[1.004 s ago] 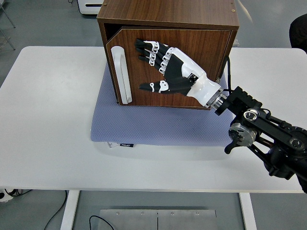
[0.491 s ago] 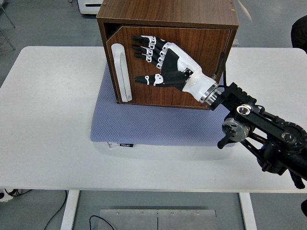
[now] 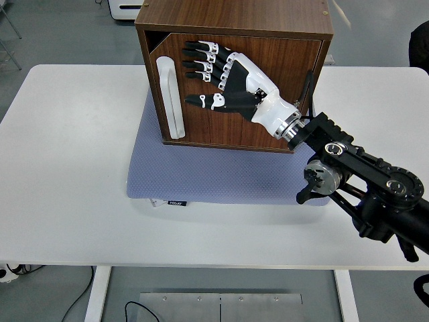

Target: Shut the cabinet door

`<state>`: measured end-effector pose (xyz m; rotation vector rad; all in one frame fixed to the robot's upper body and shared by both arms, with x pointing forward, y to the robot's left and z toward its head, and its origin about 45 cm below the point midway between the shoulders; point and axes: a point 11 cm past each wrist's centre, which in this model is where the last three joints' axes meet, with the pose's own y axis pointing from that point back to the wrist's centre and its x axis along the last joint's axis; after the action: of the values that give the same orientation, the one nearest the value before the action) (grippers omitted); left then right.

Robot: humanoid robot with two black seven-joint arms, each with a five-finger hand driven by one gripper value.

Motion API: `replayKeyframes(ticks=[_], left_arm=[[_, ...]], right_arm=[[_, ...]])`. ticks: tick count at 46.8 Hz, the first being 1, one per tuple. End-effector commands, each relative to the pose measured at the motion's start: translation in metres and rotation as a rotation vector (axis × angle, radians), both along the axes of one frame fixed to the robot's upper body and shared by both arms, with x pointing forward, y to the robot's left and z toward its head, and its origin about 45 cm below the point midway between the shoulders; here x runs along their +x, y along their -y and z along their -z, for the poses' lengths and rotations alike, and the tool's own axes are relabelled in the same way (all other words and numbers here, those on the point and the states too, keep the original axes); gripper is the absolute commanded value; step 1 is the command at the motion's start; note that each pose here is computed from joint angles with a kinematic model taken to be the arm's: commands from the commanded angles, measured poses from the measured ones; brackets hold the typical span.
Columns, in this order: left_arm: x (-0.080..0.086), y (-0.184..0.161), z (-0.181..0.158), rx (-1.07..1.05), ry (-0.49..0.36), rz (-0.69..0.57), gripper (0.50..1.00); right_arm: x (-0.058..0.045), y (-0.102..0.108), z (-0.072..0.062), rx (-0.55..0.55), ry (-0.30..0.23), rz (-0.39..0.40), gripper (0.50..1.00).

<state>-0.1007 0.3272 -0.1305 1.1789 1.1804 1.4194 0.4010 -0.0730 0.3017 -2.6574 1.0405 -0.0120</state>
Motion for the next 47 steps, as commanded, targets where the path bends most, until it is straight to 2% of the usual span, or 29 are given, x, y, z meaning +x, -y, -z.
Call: replayKeyframes(ticks=[1, 9, 19, 34, 47], left_arm=[[0.000, 0.000, 0.000, 0.000, 0.000, 0.000, 1.000], [0.000, 0.000, 0.000, 0.000, 0.000, 0.000, 1.000], [0.000, 0.000, 0.000, 0.000, 0.000, 0.000, 1.000], [0.000, 0.000, 0.000, 0.000, 0.000, 0.000, 1.000], [0.001, 0.000, 0.000, 0.000, 0.001, 0.000, 1.000]], right_arm=[[-0.007, -0.001, -0.001, 0.018, 0.007, -0.040, 1.000], [-0.019, 0.011, -0.007, 0.033, 0.043, -0.109, 1.000], [-0.028, 0.023, -0.011, 0.044, 0.073, -0.146, 1.000], [-0.033, 0.070, -0.004, 0.062, 0.086, -0.100, 1.000], [-0.047, 0.108, -0.003, 0.100, 0.122, -0.097, 1.000]])
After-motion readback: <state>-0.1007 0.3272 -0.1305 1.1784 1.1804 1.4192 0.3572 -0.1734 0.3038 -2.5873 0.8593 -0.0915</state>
